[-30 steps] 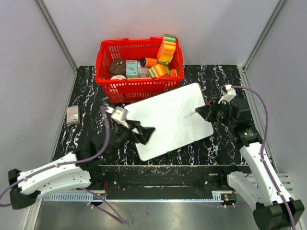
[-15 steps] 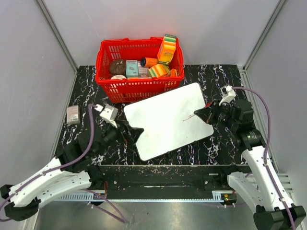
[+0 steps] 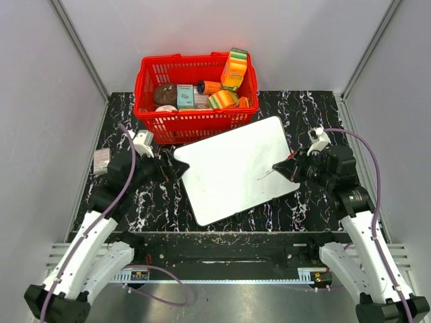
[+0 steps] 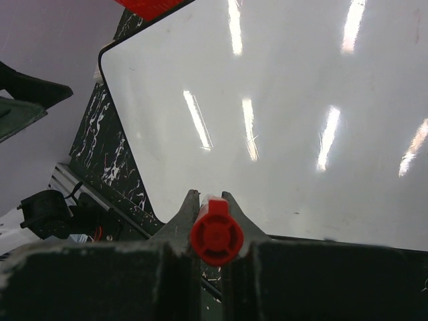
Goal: Write a sentence on the whiteboard
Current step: Move the whiteboard stand to the center of the board.
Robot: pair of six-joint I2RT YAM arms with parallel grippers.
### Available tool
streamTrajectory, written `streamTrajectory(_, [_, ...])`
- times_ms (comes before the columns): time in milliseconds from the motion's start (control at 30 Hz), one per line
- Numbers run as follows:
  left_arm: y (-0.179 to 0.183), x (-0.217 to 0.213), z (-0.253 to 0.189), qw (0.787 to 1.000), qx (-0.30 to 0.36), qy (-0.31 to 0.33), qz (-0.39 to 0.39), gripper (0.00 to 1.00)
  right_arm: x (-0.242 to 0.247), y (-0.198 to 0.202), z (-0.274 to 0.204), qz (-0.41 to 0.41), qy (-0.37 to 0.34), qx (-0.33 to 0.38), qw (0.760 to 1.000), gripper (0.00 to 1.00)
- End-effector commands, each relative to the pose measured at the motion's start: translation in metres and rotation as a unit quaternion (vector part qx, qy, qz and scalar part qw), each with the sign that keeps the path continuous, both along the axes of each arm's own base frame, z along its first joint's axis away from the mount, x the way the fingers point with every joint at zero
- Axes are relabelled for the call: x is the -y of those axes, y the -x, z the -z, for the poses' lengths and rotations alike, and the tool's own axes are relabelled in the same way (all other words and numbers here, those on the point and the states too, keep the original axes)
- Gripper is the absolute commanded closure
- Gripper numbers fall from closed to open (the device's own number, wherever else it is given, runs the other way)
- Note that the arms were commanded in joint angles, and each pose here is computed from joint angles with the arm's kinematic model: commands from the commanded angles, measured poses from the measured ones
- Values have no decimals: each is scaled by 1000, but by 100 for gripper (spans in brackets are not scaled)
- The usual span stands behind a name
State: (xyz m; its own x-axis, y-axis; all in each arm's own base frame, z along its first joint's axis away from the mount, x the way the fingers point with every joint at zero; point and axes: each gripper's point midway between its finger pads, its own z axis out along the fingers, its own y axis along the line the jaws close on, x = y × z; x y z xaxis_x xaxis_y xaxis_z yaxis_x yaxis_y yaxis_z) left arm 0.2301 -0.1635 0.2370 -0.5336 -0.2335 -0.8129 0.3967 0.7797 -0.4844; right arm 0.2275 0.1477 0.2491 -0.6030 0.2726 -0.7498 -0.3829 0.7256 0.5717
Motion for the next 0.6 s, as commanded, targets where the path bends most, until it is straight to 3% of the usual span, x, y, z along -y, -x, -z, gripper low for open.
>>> streamTrajectory(0, [-11, -8, 1, 998, -10, 59, 22, 1, 4, 1, -11, 5, 9, 27, 1000, 100])
streamTrajectory(233, [-26, -16, 32, 990, -86, 105, 25, 1, -4, -10, -3, -15, 0, 23, 1000, 100])
streamTrajectory(367, [-34, -18, 32, 992, -43, 118, 10, 1, -14, -19, -2, -31, -25, 15, 999, 100])
streamTrajectory(567, [-41, -24, 58, 991, -36, 127, -20, 1, -18, -23, -5, -37, -36, 20, 998, 100])
